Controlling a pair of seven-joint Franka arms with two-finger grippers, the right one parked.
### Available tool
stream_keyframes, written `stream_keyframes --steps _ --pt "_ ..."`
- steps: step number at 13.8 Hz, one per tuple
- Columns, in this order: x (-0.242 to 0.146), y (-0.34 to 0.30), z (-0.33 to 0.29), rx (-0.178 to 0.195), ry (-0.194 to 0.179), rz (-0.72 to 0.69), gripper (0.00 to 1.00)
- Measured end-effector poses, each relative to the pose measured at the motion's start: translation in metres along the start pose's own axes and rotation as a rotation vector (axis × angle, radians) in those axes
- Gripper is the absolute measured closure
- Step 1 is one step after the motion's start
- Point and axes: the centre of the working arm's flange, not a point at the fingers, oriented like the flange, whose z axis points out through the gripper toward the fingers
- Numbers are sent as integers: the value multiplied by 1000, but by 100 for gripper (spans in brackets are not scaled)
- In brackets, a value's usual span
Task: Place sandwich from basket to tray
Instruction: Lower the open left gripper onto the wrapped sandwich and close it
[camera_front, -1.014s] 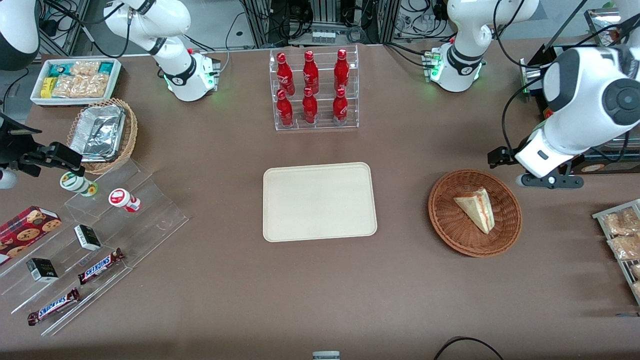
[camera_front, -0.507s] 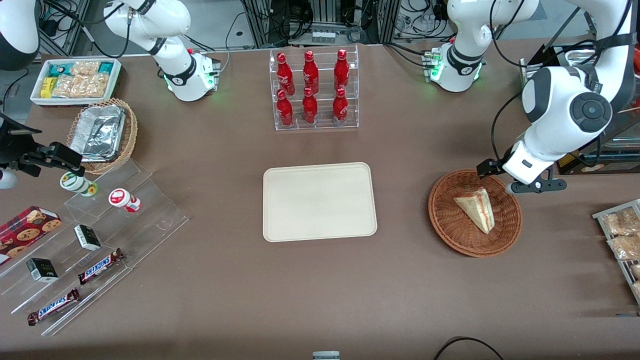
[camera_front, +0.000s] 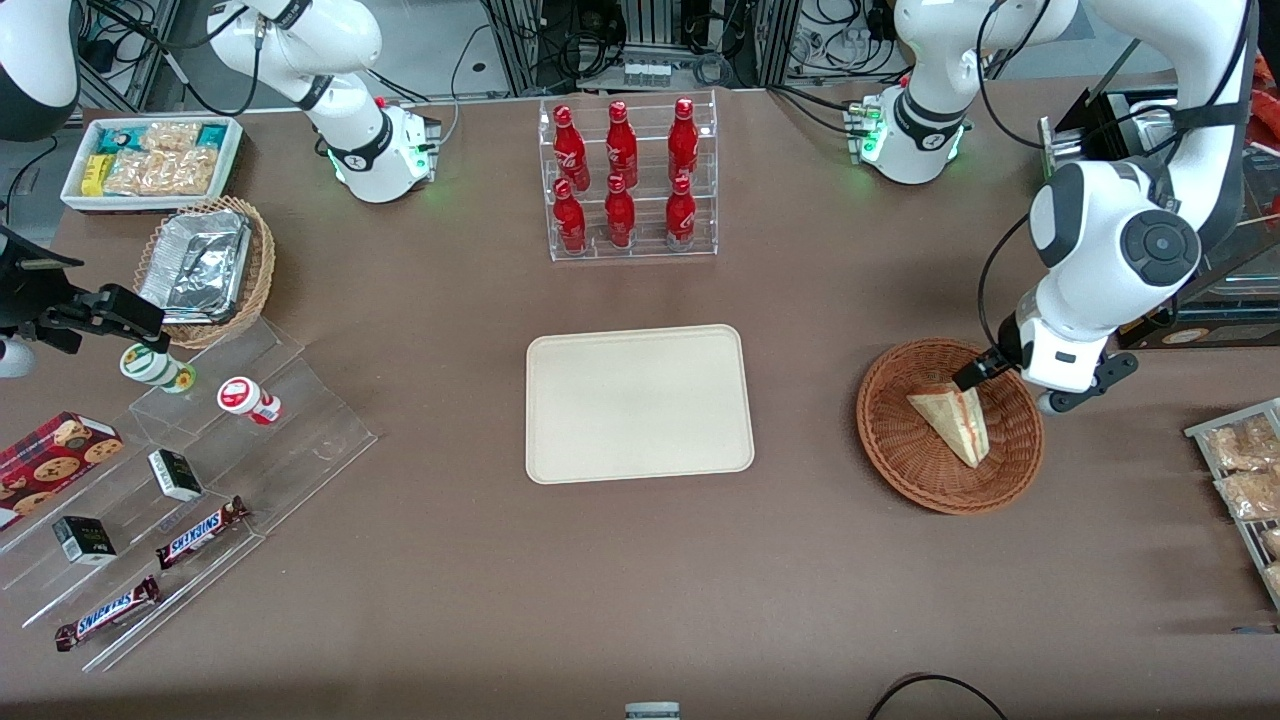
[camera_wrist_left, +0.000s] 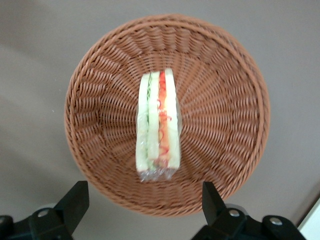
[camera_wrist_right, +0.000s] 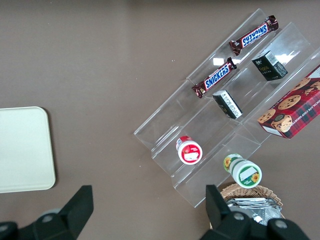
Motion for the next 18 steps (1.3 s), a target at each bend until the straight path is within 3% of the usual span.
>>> stream_keyframes --steps 7,13,18 --pt "2 2 27 18 -24 -71 0" --pt "8 7 55 3 -13 -99 0" --pt "9 8 82 7 -37 -114 0"
